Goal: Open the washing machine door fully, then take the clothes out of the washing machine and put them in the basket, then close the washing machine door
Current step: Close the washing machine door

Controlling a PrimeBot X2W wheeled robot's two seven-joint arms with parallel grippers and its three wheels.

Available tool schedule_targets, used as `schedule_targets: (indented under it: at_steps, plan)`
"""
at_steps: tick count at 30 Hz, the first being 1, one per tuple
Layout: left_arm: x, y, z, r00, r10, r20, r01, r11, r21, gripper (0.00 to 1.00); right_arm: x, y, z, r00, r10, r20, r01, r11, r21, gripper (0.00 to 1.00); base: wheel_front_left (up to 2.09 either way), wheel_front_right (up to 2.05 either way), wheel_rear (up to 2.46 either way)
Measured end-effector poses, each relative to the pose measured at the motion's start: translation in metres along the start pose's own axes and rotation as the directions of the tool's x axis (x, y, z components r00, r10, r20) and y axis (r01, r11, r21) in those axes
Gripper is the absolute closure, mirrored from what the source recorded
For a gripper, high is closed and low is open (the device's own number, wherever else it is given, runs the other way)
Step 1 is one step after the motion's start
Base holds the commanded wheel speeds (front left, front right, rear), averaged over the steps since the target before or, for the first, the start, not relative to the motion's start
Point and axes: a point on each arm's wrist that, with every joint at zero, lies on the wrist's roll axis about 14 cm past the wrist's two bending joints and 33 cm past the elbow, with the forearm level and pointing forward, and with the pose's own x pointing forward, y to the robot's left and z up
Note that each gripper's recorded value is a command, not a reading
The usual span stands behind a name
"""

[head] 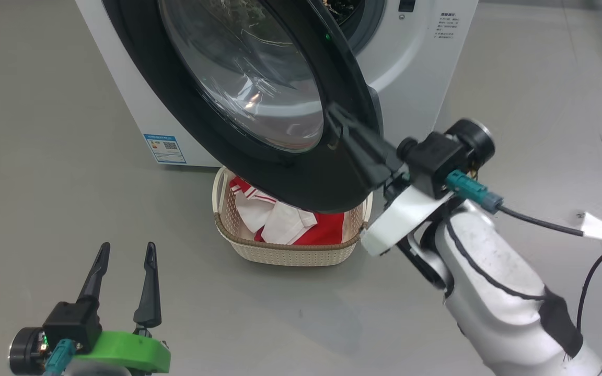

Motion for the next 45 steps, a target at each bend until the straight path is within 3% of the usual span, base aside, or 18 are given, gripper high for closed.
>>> schedule_targets:
  at_steps: [7,18,28,45]
  plan:
    - [-0.001,0.001,0.0,1.0,0.006,0.0,-0.006,1.0,-0.003,0.0,-0.026,0.02,-0.07,0.973,0.026,-0.23,-0.005,0.996,0.091,1.0,0.0,0.0,0.0]
    - [0.002,0.003,-0.005,1.0,0.014,-0.015,-0.014,1.0,0.007,0.0,-0.038,0.01,-0.115,0.935,-0.001,-0.354,0.061,0.986,0.158,1.0,0.0,0.0,0.0]
    - [0.011,0.002,-0.006,1.0,0.011,-0.013,-0.011,1.0,0.02,0.0,-0.027,-0.027,-0.122,0.931,-0.077,-0.357,0.151,0.971,0.184,1.0,0.0,0.0,0.0]
    - [0.029,-0.007,-0.011,1.0,-0.004,-0.021,0.005,1.0,0.015,0.0,-0.001,-0.069,-0.13,0.93,-0.129,-0.343,0.195,0.967,0.164,1.0,0.0,0.0,0.0]
